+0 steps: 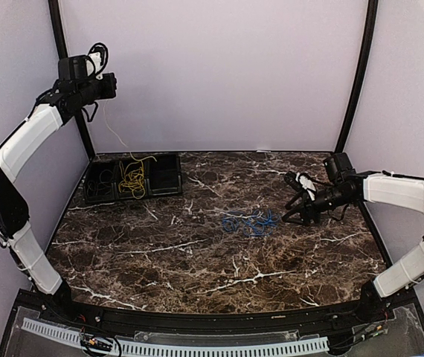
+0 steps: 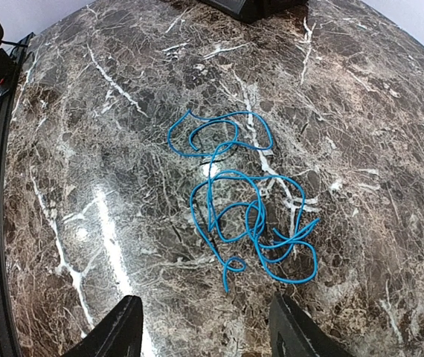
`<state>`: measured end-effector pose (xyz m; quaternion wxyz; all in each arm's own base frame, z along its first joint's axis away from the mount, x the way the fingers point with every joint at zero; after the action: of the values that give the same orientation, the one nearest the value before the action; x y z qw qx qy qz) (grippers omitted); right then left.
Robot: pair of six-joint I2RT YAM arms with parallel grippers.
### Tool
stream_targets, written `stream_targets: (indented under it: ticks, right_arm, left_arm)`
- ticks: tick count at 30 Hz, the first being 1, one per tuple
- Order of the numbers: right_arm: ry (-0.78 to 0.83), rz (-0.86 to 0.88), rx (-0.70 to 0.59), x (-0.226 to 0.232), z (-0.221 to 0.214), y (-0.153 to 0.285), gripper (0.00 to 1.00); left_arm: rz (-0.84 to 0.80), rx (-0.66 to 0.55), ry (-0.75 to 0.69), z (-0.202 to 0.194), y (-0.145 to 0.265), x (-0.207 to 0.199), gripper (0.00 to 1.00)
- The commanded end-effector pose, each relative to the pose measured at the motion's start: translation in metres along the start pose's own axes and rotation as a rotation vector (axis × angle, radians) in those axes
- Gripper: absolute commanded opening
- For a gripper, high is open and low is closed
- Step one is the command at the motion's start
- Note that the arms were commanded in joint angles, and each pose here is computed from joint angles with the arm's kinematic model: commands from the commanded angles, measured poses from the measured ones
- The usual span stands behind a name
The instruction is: Untangle the cables
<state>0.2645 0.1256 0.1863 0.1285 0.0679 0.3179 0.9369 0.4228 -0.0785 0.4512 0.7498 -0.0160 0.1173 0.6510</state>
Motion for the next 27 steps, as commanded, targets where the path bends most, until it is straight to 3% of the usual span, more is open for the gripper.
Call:
stream_targets:
  ticks: [1, 7, 15, 27]
  right_arm:
    - [0.012, -0.011, 0.002, -0.003, 0.001, 0.000, 0.60]
    - [0.013, -0.012, 0.008, -0.004, 0.000, -0.001, 0.59]
    - [0.006, -0.002, 0.026, -0.005, -0.002, -0.003, 0.60]
    - [0.005, 0.002, 0.040, -0.006, -0.005, -0.006, 0.60]
  left_arm:
    - [-0.006, 0.008, 0.020, -0.006, -0.008, 0.010, 0.00]
    - [-0.017, 0.077, 0.038, -0.036, -0.025, 0.016, 0.00]
    - [-0.150, 0.264, 0.196, -0.111, -0.053, 0.017, 0.00]
    - [-0.196, 0.487, 0.381, -0.195, -0.057, 0.024, 0.00]
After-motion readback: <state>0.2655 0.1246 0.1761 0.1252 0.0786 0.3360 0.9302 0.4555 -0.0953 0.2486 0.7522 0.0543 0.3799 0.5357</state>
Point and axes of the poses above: each gripper's point midway between its finger pads, its own y axis back along the fingers, its own x axis along the line the jaws close on, z = x × y, the point moved 10 cm from there along y, back along the fingers, and after that the axes turned 8 degrees about y, right-handed, at the moved point
